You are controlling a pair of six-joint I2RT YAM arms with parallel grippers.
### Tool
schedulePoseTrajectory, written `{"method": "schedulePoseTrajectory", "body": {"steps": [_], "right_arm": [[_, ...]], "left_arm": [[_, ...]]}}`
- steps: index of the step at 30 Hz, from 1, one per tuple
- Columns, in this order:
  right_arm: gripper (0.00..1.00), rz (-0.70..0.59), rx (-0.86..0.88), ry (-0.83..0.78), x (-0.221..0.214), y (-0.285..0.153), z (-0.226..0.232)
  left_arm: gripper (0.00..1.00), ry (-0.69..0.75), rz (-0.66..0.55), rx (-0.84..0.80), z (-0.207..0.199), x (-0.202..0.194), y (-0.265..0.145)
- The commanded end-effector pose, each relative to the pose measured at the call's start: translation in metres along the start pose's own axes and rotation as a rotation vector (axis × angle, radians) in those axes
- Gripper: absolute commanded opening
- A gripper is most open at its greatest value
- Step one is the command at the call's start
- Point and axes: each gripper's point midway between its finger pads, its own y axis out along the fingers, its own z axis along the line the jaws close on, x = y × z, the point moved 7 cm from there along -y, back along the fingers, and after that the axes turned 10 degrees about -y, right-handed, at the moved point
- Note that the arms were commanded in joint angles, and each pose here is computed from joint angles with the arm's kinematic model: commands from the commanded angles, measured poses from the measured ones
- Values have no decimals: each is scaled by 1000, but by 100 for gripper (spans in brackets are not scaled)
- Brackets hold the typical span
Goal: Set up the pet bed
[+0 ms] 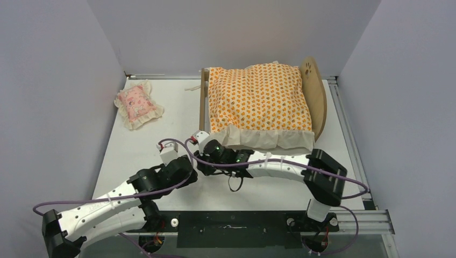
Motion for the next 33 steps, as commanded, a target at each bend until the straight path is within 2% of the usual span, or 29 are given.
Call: {"method": "schedulePoseTrajectory", "body": {"steps": [1,4,6,8,13,16,19,25,30,33], "right_arm": [[16,-71,44,89,45,38,14],[25,-63,66,107,55,68,19],[37,-78,73,112,64,70,20],[43,-81,63,93,62,65,17],[44,-103,66,-85,32,32,11],[45,-114,152,-245,6,13,18],[46,-118,242,-449,-17,3,26],[51,-144,397,-813,-20,5,30],[50,-45,566,-930,-26,25,39],[47,-30,591,-942,-30,34,43]], "left_arm": [[52,-45,-140,31,9,25,-17],[52,-68,-176,33,17,30,-23],[52,-79,-195,40,22,33,-25],[53,-95,-216,46,27,36,-28],[54,-107,-254,54,32,41,-29],[54,-94,-248,60,30,45,-26],[54,-79,-213,59,26,49,-19],[57,-65,-115,50,20,64,-2],[59,-60,-73,55,21,76,8],[59,-58,-53,54,22,81,13]]}}
